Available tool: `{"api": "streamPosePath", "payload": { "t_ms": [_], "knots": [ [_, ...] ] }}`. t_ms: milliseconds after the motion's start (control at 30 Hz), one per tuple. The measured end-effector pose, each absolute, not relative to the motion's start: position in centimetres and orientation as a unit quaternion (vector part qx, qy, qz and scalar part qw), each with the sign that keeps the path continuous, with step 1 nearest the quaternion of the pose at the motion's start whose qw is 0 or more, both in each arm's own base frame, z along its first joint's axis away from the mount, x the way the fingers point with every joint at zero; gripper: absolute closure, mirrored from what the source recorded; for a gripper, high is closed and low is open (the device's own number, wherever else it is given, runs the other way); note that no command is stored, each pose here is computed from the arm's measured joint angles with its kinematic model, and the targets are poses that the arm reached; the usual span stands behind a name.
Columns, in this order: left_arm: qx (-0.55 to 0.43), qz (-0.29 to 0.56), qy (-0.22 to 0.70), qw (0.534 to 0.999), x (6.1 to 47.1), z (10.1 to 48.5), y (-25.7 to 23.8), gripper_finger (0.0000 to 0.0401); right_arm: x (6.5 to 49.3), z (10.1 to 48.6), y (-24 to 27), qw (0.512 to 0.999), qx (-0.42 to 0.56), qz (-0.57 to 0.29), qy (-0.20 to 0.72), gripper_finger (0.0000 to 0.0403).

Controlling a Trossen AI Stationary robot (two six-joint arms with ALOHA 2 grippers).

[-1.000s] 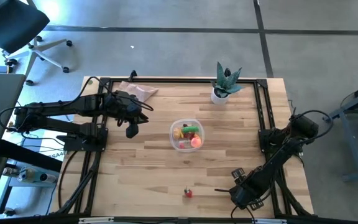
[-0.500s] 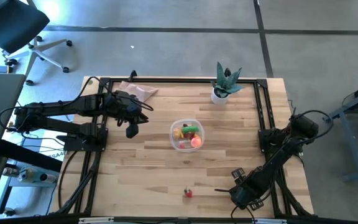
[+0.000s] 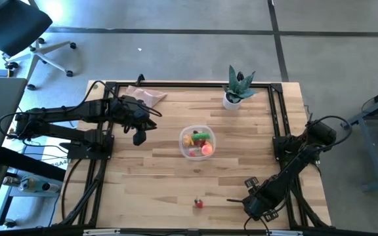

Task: Pick and placing Produce into tupperware
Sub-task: Put the carrot into the transparent bin

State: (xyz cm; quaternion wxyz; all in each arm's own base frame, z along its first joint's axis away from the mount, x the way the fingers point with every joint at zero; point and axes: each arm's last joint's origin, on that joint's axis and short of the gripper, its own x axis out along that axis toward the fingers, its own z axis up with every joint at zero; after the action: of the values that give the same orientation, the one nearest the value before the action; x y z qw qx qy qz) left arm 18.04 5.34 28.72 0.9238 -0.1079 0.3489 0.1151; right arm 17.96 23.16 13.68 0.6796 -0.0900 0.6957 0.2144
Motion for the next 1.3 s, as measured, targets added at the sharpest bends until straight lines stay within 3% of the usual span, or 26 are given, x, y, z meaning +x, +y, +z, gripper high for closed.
{"api": "streamPosePath", "payload": {
  "t_ms": [500,700,900,1167,1300],
  "knots": [
    [-0.108,0.115,0.349,0.924,18.0,28.7,5.3,0.0350,18.4,15.2,22.5,0.697,-0.110,0.201,0.680,0.0234],
    [-0.108,0.115,0.349,0.924,18.0,28.7,5.3,0.0350,20.7,20.5,21.2,0.753,-0.110,0.194,0.619,0.0234],
    [-0.108,0.115,0.349,0.924,18.0,28.7,5.3,0.0350,24.3,28.1,18.2,0.839,-0.111,0.168,0.506,0.0234],
    [-0.108,0.115,0.349,0.924,18.0,28.7,5.3,0.0350,29.8,38.2,10.5,0.930,-0.054,0.078,0.356,0.0234],
    [-0.108,0.115,0.349,0.924,18.0,28.7,5.3,0.0350,31.5,40.9,5.8,0.953,-0.026,0.031,0.300,0.0234]
  ]
}}
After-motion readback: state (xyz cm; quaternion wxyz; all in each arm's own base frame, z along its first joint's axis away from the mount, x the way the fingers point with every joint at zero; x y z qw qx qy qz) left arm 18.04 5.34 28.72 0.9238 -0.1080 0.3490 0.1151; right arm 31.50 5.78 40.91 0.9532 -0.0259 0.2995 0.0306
